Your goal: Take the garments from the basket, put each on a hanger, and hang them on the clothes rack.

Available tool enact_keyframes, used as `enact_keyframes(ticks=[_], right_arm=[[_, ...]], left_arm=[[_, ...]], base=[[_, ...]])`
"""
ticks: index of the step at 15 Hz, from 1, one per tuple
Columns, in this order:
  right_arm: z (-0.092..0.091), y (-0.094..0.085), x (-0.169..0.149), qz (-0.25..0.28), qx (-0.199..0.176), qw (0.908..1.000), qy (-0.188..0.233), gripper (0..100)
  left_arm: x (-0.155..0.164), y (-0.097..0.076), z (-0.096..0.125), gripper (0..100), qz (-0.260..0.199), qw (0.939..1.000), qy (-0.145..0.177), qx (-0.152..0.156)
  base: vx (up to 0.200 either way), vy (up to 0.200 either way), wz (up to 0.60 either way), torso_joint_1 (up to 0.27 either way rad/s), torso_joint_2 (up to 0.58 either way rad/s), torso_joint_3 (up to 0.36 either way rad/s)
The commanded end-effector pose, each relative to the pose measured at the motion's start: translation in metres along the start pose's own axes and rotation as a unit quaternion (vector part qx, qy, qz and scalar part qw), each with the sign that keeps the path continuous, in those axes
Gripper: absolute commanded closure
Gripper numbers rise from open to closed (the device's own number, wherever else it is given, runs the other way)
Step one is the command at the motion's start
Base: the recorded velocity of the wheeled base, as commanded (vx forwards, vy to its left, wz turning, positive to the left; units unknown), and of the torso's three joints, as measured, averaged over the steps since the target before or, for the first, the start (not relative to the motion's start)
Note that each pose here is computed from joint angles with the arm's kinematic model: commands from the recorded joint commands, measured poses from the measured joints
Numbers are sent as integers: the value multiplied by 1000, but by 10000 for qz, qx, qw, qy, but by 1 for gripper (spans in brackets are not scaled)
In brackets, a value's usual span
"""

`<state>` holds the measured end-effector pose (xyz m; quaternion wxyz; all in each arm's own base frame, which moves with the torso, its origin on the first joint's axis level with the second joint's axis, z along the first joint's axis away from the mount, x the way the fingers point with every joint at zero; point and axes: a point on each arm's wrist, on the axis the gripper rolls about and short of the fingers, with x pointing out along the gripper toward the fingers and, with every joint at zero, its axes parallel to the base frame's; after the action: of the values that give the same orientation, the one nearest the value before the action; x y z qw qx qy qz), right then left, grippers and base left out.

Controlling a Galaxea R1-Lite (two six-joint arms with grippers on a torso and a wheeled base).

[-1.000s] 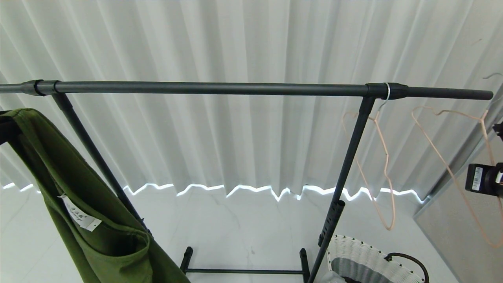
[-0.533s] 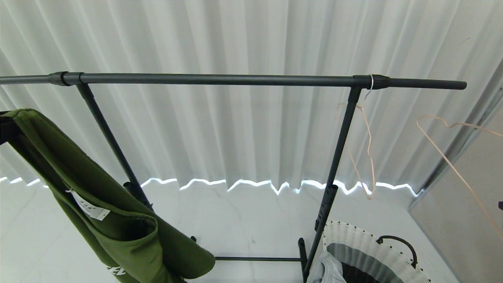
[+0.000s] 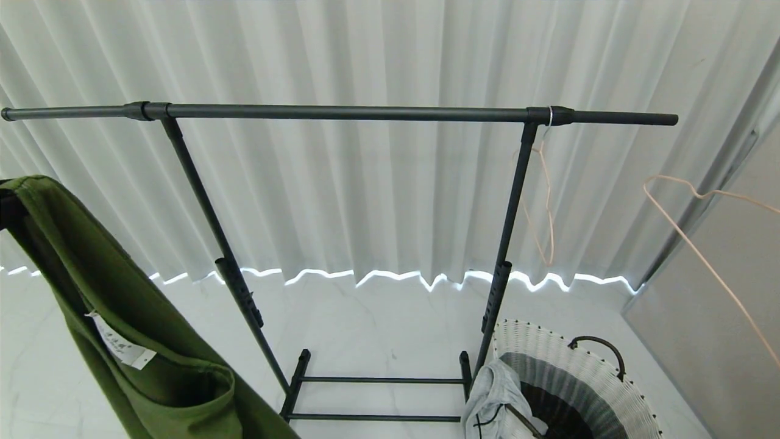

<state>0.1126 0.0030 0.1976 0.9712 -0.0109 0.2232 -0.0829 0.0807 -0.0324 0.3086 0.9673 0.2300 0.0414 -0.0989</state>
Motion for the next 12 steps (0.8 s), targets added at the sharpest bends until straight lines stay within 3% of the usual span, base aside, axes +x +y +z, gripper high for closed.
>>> enact_keyframes(ticks=[1,2,12], right_arm=[[1,0,-1,20,-1,10000,-28,100],[1,0,-1,21,1,10000,-35,100],[7,-1,-8,57,63,9995,-311,100]], left_arm=[[-1,0,-1,100,0,10000,6,2],[-1,0,-1,100,7,10000,9,2],[-1,0,0,100,13,10000,-5,-2]], base=[[0,0,0,0,0,0],[0,0,0,0,0,0],[0,200,0,4,5,2]])
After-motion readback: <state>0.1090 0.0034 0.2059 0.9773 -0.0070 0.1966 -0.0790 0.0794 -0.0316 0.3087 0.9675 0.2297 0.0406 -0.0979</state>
